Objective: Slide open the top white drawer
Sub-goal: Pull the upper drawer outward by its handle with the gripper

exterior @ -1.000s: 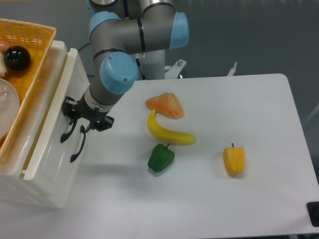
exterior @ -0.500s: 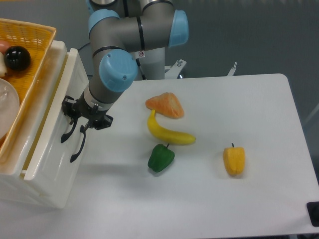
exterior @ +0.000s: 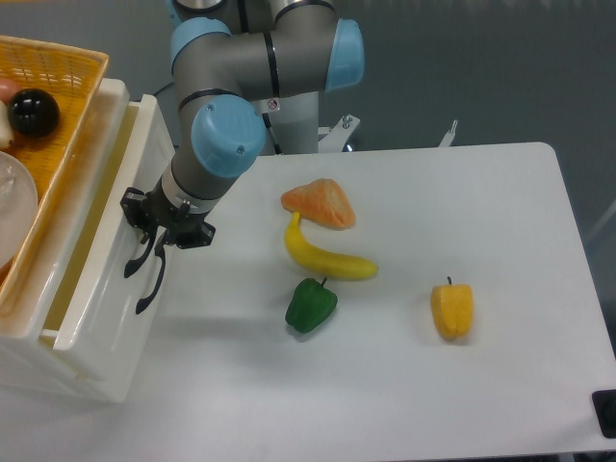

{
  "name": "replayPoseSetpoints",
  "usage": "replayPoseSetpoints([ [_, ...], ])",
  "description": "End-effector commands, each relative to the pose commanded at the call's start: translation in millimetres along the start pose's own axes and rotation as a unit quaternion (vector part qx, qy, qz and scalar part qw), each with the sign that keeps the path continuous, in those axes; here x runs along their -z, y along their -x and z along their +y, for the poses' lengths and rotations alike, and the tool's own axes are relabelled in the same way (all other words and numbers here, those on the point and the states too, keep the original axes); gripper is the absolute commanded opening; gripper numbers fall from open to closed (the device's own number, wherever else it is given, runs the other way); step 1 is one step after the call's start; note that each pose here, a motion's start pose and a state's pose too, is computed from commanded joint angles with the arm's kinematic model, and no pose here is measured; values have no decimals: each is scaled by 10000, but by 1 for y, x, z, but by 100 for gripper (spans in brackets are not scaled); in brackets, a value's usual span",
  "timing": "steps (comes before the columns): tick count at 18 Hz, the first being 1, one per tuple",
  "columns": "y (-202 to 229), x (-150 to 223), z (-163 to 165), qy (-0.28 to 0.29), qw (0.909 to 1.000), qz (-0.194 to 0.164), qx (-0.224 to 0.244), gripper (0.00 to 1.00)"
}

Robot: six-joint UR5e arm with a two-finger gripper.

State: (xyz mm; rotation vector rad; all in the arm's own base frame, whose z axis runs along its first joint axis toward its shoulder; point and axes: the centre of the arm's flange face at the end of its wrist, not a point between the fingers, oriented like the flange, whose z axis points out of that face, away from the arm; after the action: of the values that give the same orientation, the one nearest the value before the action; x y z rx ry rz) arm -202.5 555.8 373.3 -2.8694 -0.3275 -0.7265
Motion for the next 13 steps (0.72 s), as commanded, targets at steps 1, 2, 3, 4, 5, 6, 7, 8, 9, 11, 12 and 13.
replayPoseSetpoints([
  [1, 0, 0, 0, -3, 10000, 7, 0, 27],
  [2, 0, 0, 0, -3, 10000, 7, 0, 27],
  [3, -1, 1, 0, -9, 10000, 4, -4, 27],
  [4, -1, 1, 0, -4, 10000, 7, 0, 27],
  [5, -2, 2, 1, -15, 10000, 1, -7, 27],
  [6, -2, 3, 1, -21, 10000, -2, -11, 27],
  [7, -1, 4, 1, -29, 10000, -4, 2, 27],
  [8, -1, 4, 1, -29, 10000, -4, 2, 26],
  [9, 0, 4, 1, -29, 10000, -11, 1, 26],
  [11, 1, 6, 1, -48, 10000, -19, -8, 26],
  [12, 2, 5, 1, -43, 10000, -16, -5, 26],
  [13, 4, 6, 1, -56, 10000, -21, -3, 26],
])
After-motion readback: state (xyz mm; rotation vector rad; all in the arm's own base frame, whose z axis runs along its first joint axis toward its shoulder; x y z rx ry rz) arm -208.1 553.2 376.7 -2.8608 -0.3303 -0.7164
